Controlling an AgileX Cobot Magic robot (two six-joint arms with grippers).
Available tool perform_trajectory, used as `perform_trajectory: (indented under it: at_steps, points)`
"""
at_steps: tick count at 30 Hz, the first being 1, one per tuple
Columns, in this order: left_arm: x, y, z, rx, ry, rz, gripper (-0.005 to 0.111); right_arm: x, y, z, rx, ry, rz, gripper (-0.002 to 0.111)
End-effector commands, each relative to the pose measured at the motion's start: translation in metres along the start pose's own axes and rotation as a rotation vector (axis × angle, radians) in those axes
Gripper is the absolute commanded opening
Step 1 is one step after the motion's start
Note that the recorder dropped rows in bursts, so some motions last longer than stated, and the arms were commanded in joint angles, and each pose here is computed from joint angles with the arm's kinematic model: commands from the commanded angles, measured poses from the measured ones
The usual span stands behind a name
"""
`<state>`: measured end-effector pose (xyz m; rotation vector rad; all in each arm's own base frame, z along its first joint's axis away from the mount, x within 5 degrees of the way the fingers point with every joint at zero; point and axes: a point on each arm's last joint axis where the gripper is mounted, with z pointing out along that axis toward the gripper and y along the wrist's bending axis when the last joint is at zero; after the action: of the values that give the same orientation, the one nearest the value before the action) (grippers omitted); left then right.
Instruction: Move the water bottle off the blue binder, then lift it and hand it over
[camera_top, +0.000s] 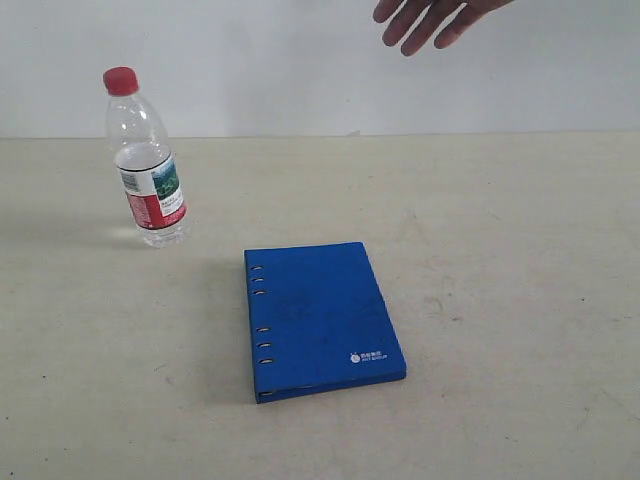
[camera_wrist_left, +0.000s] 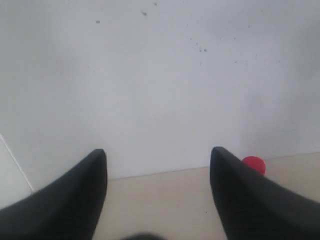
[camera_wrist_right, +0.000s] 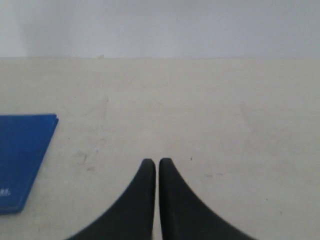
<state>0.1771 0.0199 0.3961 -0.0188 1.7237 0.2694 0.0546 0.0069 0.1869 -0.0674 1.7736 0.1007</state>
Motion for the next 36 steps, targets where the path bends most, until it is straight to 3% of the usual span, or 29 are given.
perform_trajectory:
  at_steps: [1,3,4,7,9,13,16,18,21,25,32,36]
  points:
    - [0.002,0.005,-0.037,0.006,0.055,-0.056,0.057,-0.023,-0.001,-0.003,0.0,-0.257,0.109,0.0]
    - [0.009,0.004,-0.047,0.035,0.137,-0.037,0.057,-0.033,-0.003,-0.007,-0.033,-0.374,0.384,0.0]
    - [0.015,0.002,-0.051,0.062,0.197,-0.029,0.057,-0.037,-0.006,-0.009,-0.063,-0.429,0.592,0.0]
    - [0.03,-0.01,-0.061,0.204,0.359,-0.033,0.057,-0.04,-0.012,-0.011,-0.137,-0.486,1.099,0.0]
    - [0.039,-0.022,-0.063,0.317,0.428,-0.112,0.057,-0.037,-0.01,-0.009,-0.163,-0.434,1.246,0.0]
    - [0.058,-0.053,-0.062,0.586,0.448,-0.314,0.057,-0.027,-0.002,-0.004,-0.168,-0.275,1.257,0.0]
    - [0.076,-0.065,-0.055,0.669,0.443,-0.418,0.057,-0.023,0.001,-0.003,-0.174,-0.213,1.295,0.0]
    - [0.09,-0.069,-0.048,0.662,0.468,-0.472,0.057,-0.024,0.002,-0.004,-0.178,-0.195,1.28,0.0]
    - [0.114,-0.071,-0.038,0.617,0.532,-0.502,0.057,-0.04,0.003,-0.01,-0.194,-0.242,1.147,0.0]
    - [0.14,-0.076,-0.029,0.593,0.651,-0.514,0.057,-0.071,0.007,-0.026,-0.216,-0.31,0.856,0.0]
    - [0.158,-0.087,0.001,0.615,0.67,-0.537,0.057,-0.046,0.031,0.01,-0.216,0.37,0.781,0.0]
    - [0.166,-0.097,0.022,0.668,0.666,-0.592,0.057,-0.047,0.039,0.033,-0.322,0.497,0.566,0.002]
